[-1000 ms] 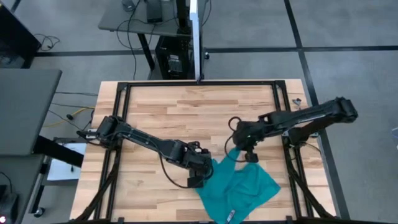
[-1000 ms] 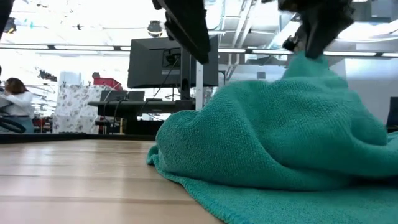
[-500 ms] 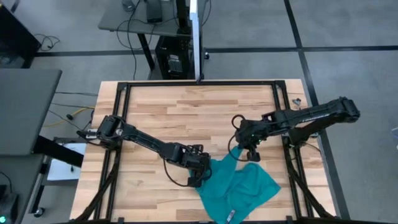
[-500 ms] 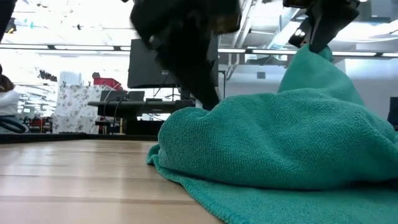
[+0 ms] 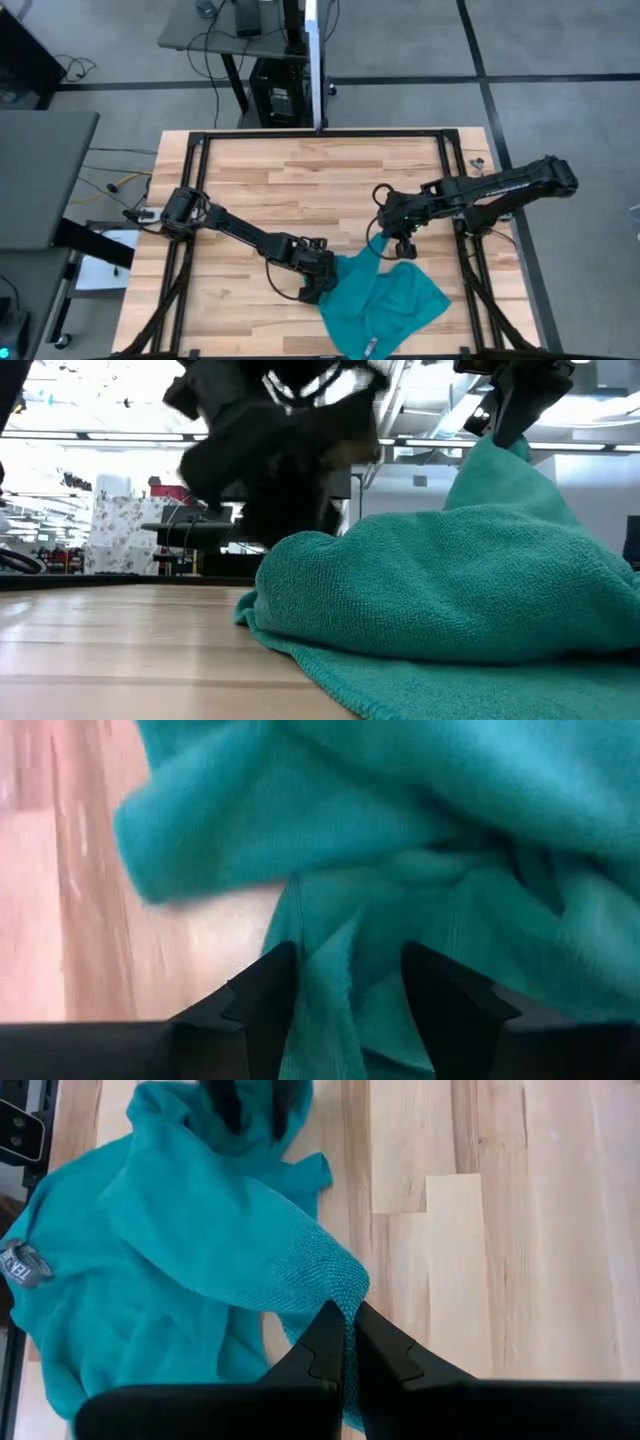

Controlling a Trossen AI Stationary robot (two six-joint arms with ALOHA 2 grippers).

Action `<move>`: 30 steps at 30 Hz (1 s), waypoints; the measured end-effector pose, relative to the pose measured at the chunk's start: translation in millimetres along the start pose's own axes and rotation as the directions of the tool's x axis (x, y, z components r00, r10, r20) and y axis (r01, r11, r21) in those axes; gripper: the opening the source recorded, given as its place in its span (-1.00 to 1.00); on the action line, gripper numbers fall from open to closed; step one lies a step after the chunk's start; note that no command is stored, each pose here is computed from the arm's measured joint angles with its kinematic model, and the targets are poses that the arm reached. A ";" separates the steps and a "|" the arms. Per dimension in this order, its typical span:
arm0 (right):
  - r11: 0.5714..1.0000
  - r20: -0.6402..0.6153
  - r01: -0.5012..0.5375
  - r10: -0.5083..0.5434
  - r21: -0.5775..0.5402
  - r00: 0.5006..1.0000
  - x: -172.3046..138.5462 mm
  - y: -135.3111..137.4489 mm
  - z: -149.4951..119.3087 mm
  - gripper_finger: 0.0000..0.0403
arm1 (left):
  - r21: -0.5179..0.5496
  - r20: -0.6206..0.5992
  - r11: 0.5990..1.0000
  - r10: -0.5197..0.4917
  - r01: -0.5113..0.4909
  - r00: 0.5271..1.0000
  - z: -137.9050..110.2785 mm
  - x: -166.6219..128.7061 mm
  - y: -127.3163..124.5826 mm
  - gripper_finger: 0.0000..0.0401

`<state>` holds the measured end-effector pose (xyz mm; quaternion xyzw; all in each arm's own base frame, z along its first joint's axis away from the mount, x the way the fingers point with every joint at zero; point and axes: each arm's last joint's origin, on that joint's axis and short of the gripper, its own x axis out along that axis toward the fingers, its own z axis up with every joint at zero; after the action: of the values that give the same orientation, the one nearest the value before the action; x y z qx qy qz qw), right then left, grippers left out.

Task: Roll towel
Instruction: Fold the blue towel in half

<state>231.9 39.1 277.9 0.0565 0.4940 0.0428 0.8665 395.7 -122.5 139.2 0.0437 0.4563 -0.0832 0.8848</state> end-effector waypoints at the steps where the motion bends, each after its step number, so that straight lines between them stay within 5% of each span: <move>1: 1.000 -0.001 0.000 0.000 0.007 1.000 0.1 0.0 -0.1 -1.00 | 0.001 -0.006 1.000 0.010 -0.010 1.000 -0.4 0.5 0.4 -0.16; 9: 1.000 -0.001 0.005 -0.005 0.018 1.000 0.2 -0.2 -0.3 -1.00 | -0.077 0.024 0.997 0.027 -0.026 0.999 10.6 -0.6 9.4 -0.16; 23: 1.000 -0.001 0.004 -0.004 0.017 1.000 0.2 -0.2 -0.3 -1.00 | 0.007 -0.070 1.000 0.020 -0.020 0.997 7.5 -2.6 8.5 -0.16; 30: 0.999 0.005 0.045 -0.045 0.014 0.999 0.2 -1.2 -0.3 -1.00 | 0.007 -0.065 1.000 -0.014 0.015 0.998 8.9 -3.0 7.5 -0.49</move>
<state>231.8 37.9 277.4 0.0517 0.4931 0.0197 0.8682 402.5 -116.2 146.8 0.0465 0.4849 -0.0898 0.8687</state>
